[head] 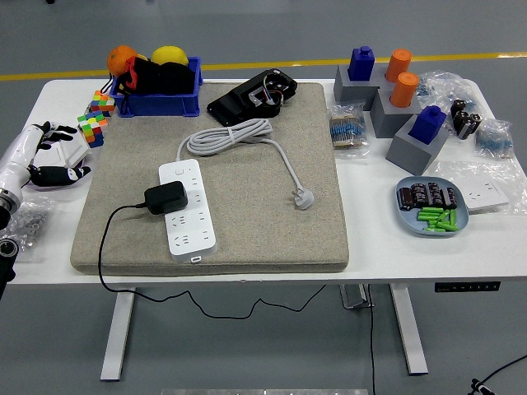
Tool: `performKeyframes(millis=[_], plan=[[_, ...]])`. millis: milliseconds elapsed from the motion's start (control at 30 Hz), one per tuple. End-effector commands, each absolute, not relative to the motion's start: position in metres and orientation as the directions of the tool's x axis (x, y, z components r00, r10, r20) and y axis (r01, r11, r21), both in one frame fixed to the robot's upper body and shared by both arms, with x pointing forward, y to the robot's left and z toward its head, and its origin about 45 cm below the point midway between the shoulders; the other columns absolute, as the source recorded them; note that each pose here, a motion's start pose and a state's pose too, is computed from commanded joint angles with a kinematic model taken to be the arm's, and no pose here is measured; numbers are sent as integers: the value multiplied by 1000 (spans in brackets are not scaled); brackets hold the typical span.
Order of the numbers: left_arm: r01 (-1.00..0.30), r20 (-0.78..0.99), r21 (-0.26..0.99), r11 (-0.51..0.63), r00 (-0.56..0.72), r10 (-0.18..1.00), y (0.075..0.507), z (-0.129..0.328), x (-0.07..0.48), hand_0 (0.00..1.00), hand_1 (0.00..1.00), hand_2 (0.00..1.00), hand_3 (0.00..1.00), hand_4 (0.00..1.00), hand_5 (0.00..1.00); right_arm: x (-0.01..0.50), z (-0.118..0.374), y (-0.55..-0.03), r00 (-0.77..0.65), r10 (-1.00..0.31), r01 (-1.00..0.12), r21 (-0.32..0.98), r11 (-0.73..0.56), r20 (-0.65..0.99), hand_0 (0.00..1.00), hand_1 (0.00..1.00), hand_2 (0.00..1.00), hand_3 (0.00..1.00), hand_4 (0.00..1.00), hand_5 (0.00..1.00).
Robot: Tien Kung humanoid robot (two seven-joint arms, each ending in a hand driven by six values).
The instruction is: Press the white button,pick up the black plug,place it near the board,insert it into the board
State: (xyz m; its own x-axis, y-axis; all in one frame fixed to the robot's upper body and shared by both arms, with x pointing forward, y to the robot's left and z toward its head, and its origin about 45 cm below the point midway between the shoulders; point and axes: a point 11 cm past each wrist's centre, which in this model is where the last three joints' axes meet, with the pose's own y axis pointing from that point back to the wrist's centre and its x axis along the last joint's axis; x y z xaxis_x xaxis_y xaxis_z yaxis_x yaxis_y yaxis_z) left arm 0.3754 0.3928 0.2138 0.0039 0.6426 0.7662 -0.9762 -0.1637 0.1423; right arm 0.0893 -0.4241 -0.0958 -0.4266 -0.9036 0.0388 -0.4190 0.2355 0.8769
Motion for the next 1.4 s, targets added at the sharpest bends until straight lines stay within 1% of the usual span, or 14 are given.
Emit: performKeyframes(millis=[767,1400], plan=[[-981,744,134,-141,6,668,379,213,377,726,797,714,712,876,2,95,-94,-427,-427,-904,-429,871,239,38,718,694,678,603,716,414],[-982,745,119,-148,-10,667,380,217,376,726,796,716,721,873,2,91,-94,-428,-430,-902,-423,873,242,41,718,694,678,603,717,414]])
